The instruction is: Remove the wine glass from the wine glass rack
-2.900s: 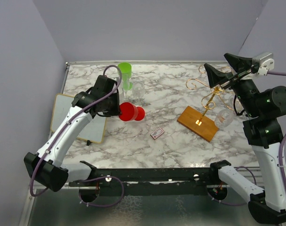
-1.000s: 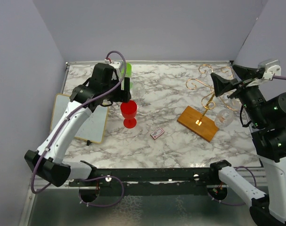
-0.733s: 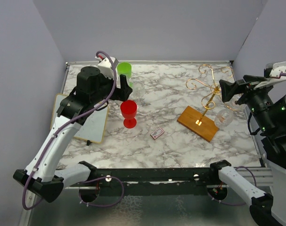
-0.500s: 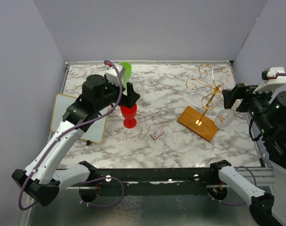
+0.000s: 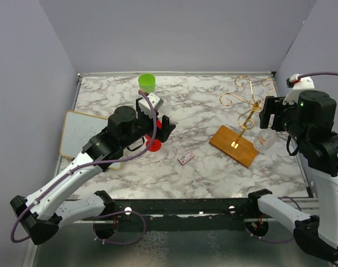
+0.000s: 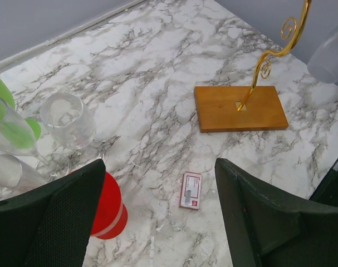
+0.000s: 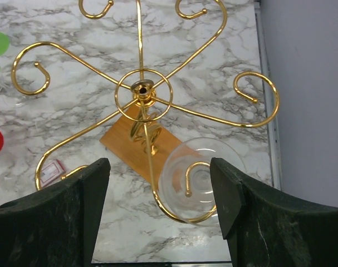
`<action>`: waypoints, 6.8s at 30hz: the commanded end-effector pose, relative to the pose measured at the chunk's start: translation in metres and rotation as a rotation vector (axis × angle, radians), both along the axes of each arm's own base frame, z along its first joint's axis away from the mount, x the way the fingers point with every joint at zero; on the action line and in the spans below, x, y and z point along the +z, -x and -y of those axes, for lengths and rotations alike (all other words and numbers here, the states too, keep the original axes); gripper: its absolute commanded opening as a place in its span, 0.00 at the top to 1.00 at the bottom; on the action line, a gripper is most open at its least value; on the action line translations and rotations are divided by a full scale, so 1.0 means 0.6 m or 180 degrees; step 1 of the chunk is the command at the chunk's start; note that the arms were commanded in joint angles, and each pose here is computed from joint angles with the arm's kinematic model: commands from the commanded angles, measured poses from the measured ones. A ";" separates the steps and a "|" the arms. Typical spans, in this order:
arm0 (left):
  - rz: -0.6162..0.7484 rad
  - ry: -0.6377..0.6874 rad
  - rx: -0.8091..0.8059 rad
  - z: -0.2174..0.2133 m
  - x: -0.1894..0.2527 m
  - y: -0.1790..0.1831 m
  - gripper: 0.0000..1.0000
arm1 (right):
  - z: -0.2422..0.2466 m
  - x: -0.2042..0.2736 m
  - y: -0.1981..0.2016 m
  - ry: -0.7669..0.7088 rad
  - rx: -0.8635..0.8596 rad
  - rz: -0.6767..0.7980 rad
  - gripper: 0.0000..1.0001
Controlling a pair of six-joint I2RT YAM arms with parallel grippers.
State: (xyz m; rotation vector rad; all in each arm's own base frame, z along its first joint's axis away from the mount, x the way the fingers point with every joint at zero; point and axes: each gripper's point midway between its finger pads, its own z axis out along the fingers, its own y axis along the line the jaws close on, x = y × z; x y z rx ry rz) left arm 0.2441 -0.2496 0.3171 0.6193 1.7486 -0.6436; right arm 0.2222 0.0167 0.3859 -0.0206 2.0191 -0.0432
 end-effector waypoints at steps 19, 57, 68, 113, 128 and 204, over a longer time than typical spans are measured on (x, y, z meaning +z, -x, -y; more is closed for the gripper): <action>0.0161 -0.0075 0.0181 0.001 -0.030 -0.017 0.17 | 0.030 -0.027 0.009 0.1076 0.0224 0.0041 0.42; 0.0113 -0.0156 0.0147 0.007 -0.053 -0.015 0.17 | 0.070 0.014 0.029 -0.0005 -0.1161 0.0278 0.04; 0.0133 -0.0121 0.0121 0.006 -0.047 -0.008 0.16 | 0.062 -0.030 0.011 -0.0003 -0.1346 0.0027 0.02; 0.0162 -0.0218 0.0120 0.005 -0.054 -0.005 0.16 | 0.069 -0.046 -0.016 0.0126 -0.1423 0.0297 0.21; 0.0158 -0.0223 0.0119 0.005 -0.055 -0.005 0.16 | 0.079 -0.010 -0.004 0.0139 -0.1390 0.0459 0.40; 0.0102 -0.0265 0.0126 0.010 -0.070 -0.012 0.16 | 0.005 0.026 0.027 0.0423 0.0242 0.0790 0.57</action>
